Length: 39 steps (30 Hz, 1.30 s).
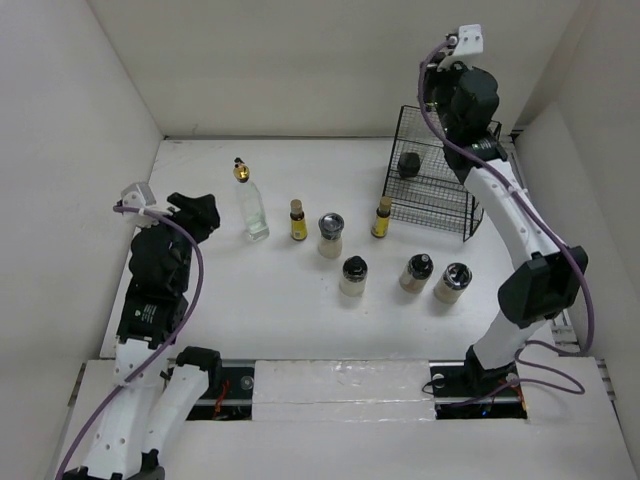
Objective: Organize the condiment bottles
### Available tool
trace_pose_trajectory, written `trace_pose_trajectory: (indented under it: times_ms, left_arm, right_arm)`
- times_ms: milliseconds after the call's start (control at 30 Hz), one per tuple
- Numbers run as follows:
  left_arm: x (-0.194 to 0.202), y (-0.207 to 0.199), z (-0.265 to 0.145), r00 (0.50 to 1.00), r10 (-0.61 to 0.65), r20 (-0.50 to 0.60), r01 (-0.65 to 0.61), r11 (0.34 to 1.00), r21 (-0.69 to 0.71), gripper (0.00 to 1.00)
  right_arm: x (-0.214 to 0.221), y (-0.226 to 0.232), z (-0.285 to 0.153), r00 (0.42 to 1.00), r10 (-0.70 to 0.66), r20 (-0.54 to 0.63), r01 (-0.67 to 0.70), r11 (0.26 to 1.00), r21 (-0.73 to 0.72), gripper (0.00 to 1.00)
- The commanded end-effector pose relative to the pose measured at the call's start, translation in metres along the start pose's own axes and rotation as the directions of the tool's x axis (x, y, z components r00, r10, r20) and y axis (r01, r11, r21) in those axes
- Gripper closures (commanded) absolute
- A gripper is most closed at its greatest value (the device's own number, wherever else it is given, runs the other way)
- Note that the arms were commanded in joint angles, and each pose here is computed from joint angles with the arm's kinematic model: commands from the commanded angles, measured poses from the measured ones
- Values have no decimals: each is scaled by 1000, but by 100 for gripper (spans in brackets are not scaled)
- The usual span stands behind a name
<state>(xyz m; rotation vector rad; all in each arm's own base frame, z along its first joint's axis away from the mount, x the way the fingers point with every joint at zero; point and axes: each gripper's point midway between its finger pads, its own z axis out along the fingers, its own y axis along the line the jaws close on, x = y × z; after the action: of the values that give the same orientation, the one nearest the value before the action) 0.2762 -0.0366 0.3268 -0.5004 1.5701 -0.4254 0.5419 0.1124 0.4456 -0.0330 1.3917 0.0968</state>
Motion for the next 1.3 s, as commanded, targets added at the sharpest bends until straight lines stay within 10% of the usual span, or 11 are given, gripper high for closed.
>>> trace_pose_trajectory:
  times_ms: [0, 133, 233, 333, 467, 1100, 1267]
  left_arm:
    - [-43, 22, -16, 980, -78, 184, 107, 983, -151, 51]
    - [-51, 30, -27, 967, -91, 236, 133, 977, -169, 83]
    - [-46, 23, -26, 974, -71, 215, 100, 987, -124, 84]
    - [-35, 16, -15, 986, -54, 155, 70, 992, -105, 74]
    - [-33, 5, -10, 991, -40, 127, 47, 997, -55, 44]
    - [-32, 2, -11, 992, -35, 124, 39, 999, -31, 36]
    - [-31, 1, -12, 992, -35, 119, 38, 999, -24, 36]
  right_arm:
    - [-21, 118, -35, 995, -46, 88, 84, 864, -497, 97]
    - [7, 236, -87, 996, -38, 78, 85, 603, -793, 97]
    - [28, 284, -119, 995, -46, 87, 98, 429, -898, 61]
    - [42, 320, -149, 994, -49, 100, 110, 309, -945, 23]
    - [69, 348, -159, 994, -74, 74, 91, 249, -964, 14]
    - [134, 439, -109, 999, -49, -12, 3, 292, -956, 17]
    - [126, 449, -102, 998, 44, -46, -58, 338, -939, 63]
